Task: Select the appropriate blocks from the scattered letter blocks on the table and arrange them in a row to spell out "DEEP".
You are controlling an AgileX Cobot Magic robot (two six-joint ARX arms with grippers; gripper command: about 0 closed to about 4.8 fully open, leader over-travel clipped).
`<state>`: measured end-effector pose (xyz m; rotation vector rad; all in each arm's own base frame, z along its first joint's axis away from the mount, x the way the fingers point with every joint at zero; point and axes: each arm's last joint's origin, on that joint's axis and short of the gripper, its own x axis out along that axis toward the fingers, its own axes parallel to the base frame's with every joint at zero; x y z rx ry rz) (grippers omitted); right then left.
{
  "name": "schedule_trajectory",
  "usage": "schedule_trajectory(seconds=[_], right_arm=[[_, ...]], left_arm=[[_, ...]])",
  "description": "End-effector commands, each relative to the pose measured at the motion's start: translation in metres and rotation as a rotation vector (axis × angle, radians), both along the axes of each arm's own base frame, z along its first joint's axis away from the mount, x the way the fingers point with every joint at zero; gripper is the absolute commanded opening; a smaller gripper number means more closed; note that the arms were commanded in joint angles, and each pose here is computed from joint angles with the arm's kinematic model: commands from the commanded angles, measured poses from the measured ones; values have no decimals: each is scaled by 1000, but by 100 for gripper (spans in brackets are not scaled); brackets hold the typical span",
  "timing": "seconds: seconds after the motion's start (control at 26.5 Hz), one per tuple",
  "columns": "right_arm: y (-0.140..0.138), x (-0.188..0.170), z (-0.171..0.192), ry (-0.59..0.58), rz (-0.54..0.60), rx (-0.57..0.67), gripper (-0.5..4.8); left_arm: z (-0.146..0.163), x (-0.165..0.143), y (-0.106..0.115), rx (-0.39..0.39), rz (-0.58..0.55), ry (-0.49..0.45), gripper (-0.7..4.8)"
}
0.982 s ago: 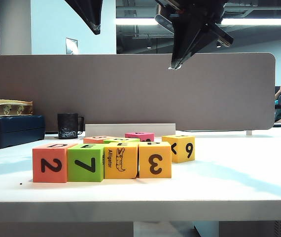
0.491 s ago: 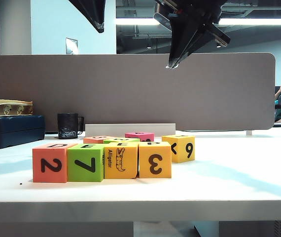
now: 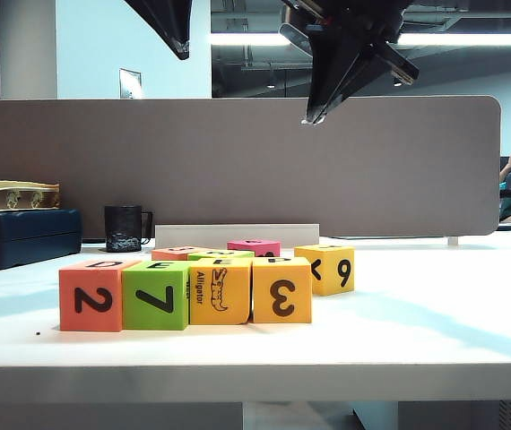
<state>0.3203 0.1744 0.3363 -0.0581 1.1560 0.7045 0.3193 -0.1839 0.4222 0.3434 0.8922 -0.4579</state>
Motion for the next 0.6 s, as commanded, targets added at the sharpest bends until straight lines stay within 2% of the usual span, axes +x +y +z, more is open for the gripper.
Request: schedule_trajectory(seconds=[0.04, 0.26, 0.6], right_arm=[[0, 0, 4, -20, 4, 10, -5], [2, 3, 6, -63, 2, 28, -5], [2, 4, 6, -66, 2, 30, -5]], left_arm=[[3, -2, 0, -8, -3, -12, -6], [3, -2, 0, -8, -2, -12, -6], [3, -2, 0, -8, -2, -13, -6]])
